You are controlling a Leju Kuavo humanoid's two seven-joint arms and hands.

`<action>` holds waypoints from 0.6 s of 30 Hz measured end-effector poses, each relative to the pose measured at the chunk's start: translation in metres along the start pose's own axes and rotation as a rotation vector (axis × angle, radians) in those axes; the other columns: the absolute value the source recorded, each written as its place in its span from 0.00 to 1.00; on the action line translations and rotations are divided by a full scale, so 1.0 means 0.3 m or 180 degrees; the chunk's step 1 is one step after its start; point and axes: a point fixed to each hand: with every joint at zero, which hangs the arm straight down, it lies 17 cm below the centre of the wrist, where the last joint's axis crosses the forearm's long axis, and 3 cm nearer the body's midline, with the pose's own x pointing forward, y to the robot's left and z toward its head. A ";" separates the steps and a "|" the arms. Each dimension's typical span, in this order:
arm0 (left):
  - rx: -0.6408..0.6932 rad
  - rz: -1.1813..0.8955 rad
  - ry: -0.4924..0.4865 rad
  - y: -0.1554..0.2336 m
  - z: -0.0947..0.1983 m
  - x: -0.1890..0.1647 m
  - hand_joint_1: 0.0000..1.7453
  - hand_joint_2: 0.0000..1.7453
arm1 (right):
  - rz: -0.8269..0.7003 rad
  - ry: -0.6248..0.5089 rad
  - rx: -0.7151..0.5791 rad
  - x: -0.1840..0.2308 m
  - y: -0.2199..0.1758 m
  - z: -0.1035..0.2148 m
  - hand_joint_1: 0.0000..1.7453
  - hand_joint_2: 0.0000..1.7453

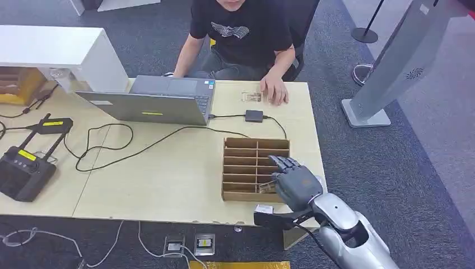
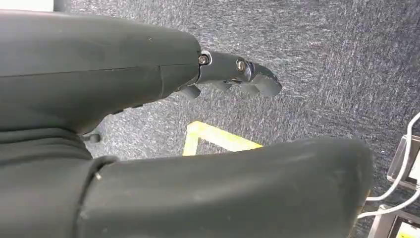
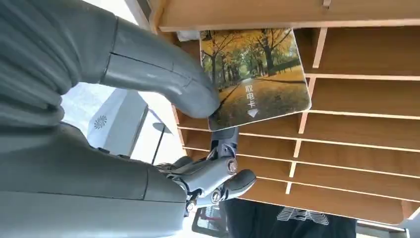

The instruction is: Pass the card to the sensor for recognition and then transmit it.

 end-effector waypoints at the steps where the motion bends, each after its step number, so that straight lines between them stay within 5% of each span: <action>1: 0.0000 -0.0002 0.0000 0.000 0.000 0.000 0.00 0.00 | 0.0000 0.0000 0.0000 0.000 0.000 0.000 1.00 1.00; 18: 0.0020 -0.0006 -0.0001 0.012 0.001 0.002 0.00 0.00 | 0.0025 0.0005 -0.0008 -0.003 -0.005 -0.002 1.00 1.00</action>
